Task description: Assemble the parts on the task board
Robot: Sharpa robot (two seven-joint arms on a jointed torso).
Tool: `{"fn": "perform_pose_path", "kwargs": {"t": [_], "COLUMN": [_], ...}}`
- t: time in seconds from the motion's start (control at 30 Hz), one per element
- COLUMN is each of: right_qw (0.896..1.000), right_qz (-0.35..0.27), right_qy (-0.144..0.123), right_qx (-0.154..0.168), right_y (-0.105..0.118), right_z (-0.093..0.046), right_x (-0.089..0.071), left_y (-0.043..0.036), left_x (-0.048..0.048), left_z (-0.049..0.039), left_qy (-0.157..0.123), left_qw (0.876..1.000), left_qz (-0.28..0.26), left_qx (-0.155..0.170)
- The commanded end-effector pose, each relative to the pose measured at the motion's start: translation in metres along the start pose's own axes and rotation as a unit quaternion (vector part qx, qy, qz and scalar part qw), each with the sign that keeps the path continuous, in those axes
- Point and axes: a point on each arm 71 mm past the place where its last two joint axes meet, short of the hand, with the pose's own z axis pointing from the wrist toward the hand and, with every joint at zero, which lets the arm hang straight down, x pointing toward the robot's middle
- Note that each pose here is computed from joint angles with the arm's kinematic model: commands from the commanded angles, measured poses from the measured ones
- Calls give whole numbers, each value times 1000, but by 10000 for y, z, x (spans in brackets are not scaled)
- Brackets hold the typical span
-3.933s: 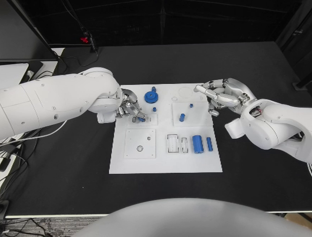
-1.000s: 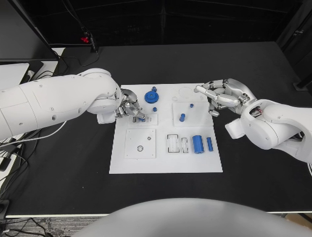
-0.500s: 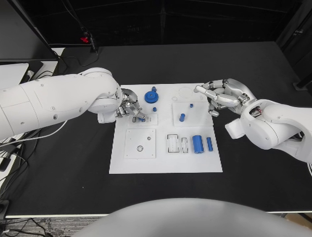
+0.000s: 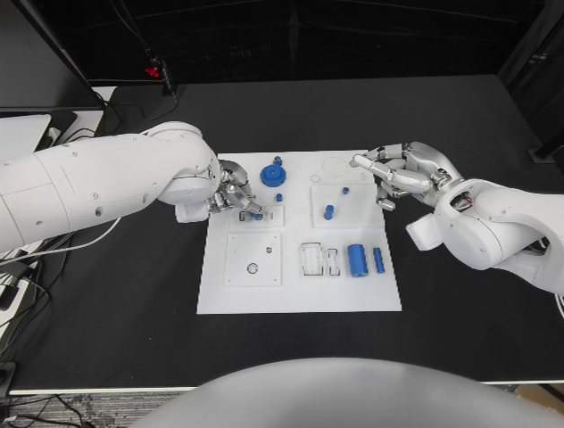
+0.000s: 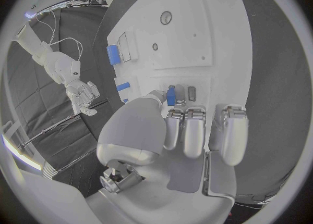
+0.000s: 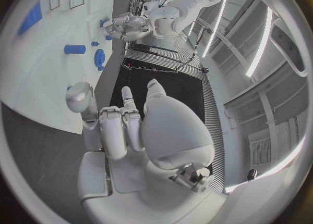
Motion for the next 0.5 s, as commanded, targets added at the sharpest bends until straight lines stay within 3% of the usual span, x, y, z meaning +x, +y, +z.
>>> {"fn": "perform_pose_path", "kwargs": {"t": [0.03, 0.5], "right_qw": [1000, 1000], "right_qz": [2, 2], "right_qy": [4, 3], "right_qx": [-3, -2], "right_y": [12, 8], "right_z": [-1, 1], "right_x": [9, 3], "left_y": [35, 32], "left_x": [94, 106], "left_z": [43, 38], "left_qy": [17, 18], "left_qw": [1000, 1000], "left_qz": [12, 12], "left_qx": [-13, -10]}}
